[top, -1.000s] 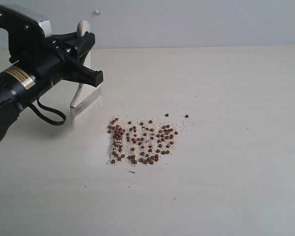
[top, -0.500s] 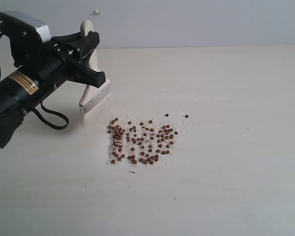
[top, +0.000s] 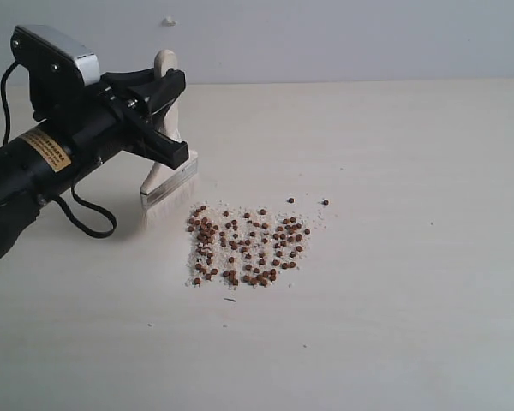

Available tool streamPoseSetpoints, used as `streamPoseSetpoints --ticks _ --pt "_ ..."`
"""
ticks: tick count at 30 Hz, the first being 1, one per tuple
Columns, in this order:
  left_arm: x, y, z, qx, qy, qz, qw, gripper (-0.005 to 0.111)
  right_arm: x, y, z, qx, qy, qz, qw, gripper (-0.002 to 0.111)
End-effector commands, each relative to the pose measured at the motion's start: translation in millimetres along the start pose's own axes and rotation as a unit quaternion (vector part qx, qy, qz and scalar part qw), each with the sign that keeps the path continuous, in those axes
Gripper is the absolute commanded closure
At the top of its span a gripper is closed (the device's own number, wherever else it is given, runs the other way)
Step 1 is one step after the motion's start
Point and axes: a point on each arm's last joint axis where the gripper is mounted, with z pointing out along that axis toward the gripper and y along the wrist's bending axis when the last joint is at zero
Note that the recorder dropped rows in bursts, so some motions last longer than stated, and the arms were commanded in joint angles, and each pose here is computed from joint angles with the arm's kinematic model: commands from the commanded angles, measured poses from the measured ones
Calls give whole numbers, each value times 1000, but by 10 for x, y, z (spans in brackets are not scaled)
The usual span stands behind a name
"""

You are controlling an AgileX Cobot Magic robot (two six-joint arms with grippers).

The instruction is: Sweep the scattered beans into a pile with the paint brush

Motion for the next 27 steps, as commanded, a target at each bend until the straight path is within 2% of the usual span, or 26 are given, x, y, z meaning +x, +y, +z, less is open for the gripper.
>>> streamPoseSetpoints --ticks 1,7,16,20,27 --pt "-3 4 11 0 6 -4 1000 107 7 0 1 -2 -2 -4 1000 108" --pt "37 5 9 -1 28 -4 1000 107 6 0 1 -1 -2 -5 1000 108" --pt "-67 41 108 -5 4 5 1000 107 7 0 1 -1 -2 -4 1000 108" --pt "-42 66 144 -12 32 6 999 107 8 0 1 -1 -1 -3 1000 108" --pt "-24 94 254 -14 40 8 999 107 8 0 1 -1 -1 -3 1000 108"
